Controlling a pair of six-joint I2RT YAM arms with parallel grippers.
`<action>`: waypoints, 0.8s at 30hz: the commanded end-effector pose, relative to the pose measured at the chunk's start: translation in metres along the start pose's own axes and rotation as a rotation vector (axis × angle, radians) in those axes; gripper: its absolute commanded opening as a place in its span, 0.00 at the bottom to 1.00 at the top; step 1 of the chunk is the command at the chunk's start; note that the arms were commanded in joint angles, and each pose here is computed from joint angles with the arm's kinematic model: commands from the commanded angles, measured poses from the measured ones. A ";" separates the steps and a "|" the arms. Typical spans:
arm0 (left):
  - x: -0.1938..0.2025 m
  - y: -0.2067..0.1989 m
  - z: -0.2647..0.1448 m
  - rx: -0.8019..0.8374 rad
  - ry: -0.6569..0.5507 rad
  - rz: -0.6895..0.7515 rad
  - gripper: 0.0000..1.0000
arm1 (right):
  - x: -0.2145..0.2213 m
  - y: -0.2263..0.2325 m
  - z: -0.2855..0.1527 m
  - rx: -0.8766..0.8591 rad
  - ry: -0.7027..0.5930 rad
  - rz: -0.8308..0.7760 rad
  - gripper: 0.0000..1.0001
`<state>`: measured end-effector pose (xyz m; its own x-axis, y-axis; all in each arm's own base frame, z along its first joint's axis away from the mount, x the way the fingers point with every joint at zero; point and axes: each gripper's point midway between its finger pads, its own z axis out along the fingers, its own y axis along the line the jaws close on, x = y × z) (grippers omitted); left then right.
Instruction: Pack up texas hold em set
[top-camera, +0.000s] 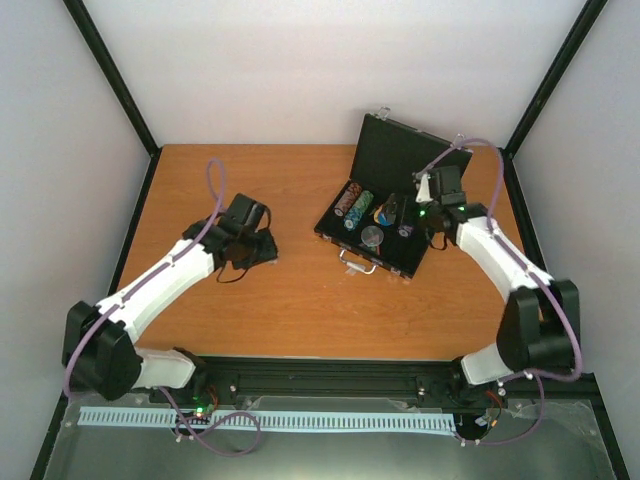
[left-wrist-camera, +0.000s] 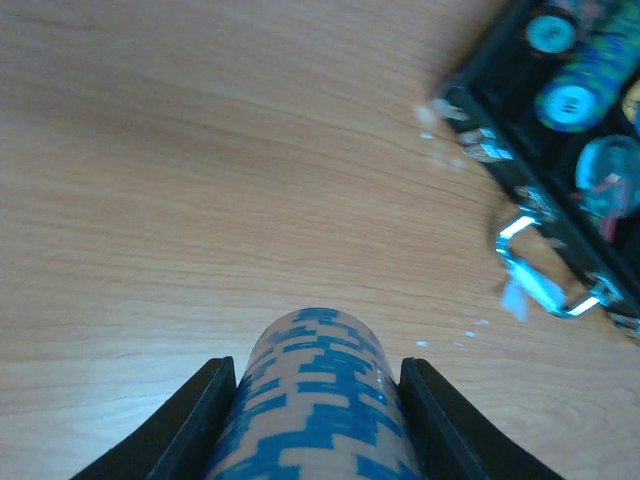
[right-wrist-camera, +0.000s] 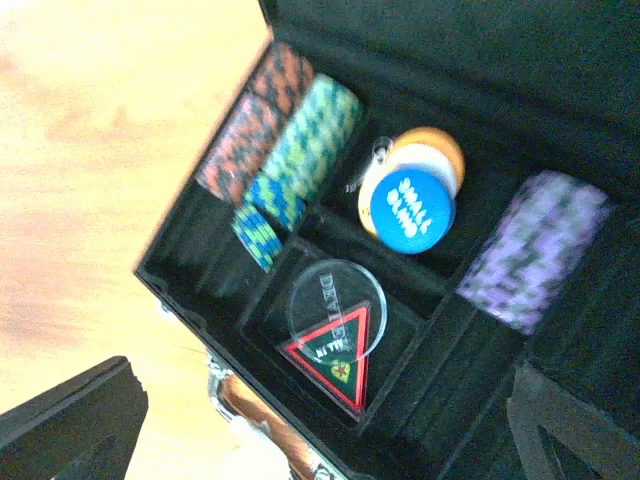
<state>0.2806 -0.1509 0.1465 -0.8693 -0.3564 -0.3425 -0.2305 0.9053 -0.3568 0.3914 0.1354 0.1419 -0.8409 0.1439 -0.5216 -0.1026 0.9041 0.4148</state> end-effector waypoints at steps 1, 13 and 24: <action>-0.022 -0.101 -0.020 0.235 -0.087 0.138 0.01 | -0.023 -0.028 -0.050 0.181 -0.136 0.060 1.00; 0.000 -0.276 0.021 0.430 -0.046 0.288 0.01 | -0.028 -0.115 -0.065 0.405 -0.199 0.208 1.00; 0.045 -0.338 0.065 0.507 0.127 0.221 0.01 | -0.017 -0.159 -0.063 0.498 -0.193 0.268 1.00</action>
<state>0.3467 -0.4569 0.1554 -0.9255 -0.0603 -0.3740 0.1725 0.8120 -0.5576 0.3853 -0.0227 0.1374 -0.7060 0.4062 -0.5802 0.3667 0.9105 0.1913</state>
